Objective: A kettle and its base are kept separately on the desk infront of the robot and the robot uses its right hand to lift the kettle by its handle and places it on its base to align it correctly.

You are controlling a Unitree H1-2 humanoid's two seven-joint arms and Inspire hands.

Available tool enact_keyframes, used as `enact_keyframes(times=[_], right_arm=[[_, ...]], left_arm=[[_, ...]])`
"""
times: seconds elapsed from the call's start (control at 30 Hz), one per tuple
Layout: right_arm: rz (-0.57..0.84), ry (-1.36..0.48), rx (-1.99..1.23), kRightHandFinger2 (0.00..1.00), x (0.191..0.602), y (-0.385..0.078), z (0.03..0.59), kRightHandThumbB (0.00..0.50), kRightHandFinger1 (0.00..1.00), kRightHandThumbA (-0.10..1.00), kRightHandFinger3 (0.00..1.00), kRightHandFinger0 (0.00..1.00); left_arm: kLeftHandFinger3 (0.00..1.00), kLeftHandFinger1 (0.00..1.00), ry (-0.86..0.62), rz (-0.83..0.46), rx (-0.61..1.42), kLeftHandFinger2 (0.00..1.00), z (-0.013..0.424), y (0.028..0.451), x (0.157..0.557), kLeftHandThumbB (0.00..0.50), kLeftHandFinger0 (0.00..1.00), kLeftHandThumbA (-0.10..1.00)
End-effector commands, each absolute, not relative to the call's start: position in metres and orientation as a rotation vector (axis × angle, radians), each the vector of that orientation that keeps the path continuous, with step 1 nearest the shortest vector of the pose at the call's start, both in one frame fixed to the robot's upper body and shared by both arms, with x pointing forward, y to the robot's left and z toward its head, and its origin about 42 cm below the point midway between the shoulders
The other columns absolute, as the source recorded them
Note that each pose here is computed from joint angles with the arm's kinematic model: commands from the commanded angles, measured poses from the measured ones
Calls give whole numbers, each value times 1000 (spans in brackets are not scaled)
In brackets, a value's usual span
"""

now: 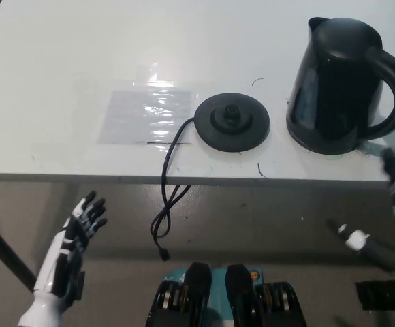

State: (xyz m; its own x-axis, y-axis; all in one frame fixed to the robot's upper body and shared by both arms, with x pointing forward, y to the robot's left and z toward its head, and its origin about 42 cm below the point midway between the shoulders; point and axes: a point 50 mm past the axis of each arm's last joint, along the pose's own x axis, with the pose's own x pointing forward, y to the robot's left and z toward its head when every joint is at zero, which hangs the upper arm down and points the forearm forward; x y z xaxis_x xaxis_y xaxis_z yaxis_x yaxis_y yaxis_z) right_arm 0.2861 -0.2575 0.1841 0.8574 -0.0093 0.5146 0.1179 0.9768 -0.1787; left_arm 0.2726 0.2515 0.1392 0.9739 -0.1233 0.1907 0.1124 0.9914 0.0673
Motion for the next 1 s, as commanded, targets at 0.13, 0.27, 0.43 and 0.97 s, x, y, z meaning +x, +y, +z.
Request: enact_keyframes(times=[0.13,0.27,0.43,0.97], right_arm=[[-155,-725,-207,1000,298,-279,246,233,1000,1000,1000,1000],[-176,-724,-207,1000,314,-291,263,281,1000,1000,1000,1000],[-176,-695,-192,1000,346,-307,278,283,1000,1000,1000,1000],[-117,-557,-55,1000,441,-321,301,310,1000,1000,1000,1000]], left_arm=[[1000,1000,-259,-151,36,1000,156,243,276,204,1000,1000],[1000,1000,-242,-145,33,1000,155,245,274,215,1000,1000],[1000,1000,-244,-150,40,1000,153,247,273,179,1000,1000],[1000,1000,-243,-154,55,1000,153,249,274,139,1000,1000]])
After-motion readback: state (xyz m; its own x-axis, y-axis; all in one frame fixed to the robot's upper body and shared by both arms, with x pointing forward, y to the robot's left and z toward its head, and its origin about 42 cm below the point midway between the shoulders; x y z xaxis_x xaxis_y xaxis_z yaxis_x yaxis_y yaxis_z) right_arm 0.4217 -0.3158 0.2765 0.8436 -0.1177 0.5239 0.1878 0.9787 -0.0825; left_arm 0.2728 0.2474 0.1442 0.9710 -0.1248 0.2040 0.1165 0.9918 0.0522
